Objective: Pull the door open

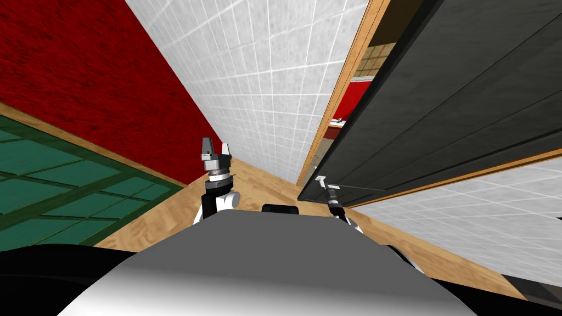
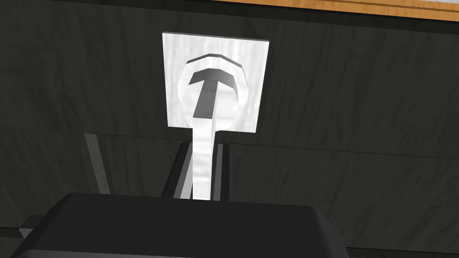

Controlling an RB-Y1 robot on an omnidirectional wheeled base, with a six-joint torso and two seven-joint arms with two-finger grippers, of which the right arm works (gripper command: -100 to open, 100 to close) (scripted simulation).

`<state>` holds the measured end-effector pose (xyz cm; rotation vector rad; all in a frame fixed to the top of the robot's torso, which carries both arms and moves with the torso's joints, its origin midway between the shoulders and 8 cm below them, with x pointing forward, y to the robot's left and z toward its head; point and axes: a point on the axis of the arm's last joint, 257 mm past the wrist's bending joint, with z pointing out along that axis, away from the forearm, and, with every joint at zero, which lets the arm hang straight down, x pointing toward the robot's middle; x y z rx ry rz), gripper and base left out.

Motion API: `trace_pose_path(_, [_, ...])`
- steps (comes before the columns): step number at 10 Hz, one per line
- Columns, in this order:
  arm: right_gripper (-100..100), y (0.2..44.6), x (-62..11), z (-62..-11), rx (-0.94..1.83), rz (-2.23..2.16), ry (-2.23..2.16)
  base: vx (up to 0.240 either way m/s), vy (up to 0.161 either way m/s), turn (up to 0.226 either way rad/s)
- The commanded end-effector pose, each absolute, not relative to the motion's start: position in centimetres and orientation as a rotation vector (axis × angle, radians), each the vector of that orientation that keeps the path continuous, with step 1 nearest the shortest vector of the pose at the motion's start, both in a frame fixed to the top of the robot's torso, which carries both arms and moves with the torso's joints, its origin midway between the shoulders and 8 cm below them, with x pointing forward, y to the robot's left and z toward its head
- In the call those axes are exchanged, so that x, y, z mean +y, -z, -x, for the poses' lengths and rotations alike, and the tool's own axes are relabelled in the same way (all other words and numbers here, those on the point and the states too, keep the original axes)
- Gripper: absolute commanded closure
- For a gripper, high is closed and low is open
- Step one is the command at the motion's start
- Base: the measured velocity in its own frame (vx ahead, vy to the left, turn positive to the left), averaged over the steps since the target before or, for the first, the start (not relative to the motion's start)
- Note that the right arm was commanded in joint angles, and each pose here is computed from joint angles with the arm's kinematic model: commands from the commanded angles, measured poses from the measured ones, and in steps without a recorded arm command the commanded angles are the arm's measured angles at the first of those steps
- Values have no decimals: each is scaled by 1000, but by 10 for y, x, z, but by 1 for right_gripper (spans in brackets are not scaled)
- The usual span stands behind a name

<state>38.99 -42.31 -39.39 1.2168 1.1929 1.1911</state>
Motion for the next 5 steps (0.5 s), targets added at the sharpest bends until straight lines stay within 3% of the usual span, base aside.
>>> trace_pose_path(1, [100, 393, -424, -380, 1213, -1205, -1213, -218, -67, 121])
trace_pose_path(3, [100, 393, -423, -380, 1216, -1203, -1214, -171, -40, 61])
trace_pose_path(5, [100, 395, -426, -361, 1234, -1194, -1230, -164, -59, 167])
